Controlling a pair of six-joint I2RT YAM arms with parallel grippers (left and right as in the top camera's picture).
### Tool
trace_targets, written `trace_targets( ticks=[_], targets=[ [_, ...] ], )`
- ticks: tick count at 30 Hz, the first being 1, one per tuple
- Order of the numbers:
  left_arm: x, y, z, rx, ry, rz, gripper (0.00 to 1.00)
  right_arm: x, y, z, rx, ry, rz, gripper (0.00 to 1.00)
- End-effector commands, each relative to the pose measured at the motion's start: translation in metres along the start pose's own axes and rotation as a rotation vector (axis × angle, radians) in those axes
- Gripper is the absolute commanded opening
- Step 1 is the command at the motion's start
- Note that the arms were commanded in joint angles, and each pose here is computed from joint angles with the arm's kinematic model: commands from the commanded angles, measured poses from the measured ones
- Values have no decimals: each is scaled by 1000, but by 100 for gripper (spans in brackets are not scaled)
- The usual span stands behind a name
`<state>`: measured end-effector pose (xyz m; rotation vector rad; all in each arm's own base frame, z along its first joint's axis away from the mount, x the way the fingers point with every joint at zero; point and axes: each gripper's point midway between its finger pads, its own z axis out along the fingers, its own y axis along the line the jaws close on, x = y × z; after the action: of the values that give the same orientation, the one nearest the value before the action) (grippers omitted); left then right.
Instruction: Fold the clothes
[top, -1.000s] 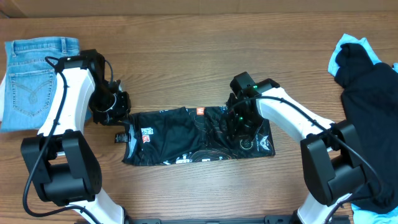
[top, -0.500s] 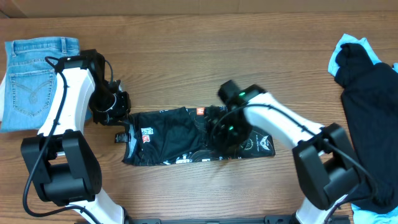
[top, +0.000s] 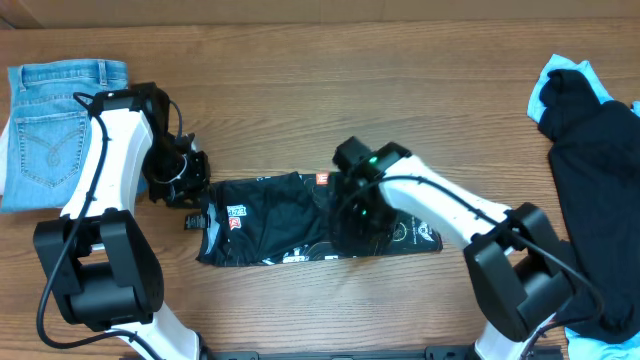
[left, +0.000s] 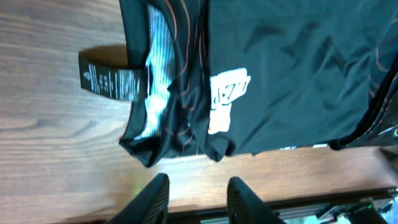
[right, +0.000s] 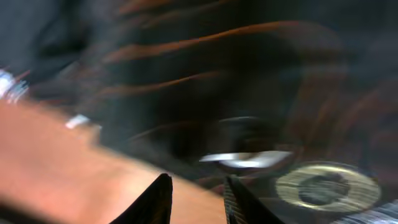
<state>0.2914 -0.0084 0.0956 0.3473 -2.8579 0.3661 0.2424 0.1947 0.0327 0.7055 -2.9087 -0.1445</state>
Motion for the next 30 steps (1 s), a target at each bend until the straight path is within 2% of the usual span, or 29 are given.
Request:
trace_targets(
  ticks=[1,2,5,9,12,17,20,26,28,30],
  targets=[
    [1,1,-9,-19,-28,37,38,-30,-42,-46,136,-181,204,33],
    [2,4,-7,-32,-23,40,40,-32,-47,-54,131,-207,232,34],
    [3,11,5,-53,-12,38,55,-34,-67,-72,122,-256,295,37],
    [4,16,28,-47,1,102,58,-27,-93,-78,122,-254,374,40],
    [2,20,47,-47,-11,125,68,-21,-107,-78,122,-243,418,40],
    [-5,27,69,-57,-50,143,72,-17,-120,-79,122,-238,458,40],
    [-9,28,80,-50,-74,148,77,-17,-122,-80,122,-238,466,40],
    [-3,21,98,24,-75,152,75,-17,-122,-80,122,-237,465,40],
    [1,17,103,44,-64,155,67,-17,-122,-80,121,-237,465,40],
    [6,12,107,78,-49,158,53,-16,-122,-80,121,-237,466,40]
  ],
)
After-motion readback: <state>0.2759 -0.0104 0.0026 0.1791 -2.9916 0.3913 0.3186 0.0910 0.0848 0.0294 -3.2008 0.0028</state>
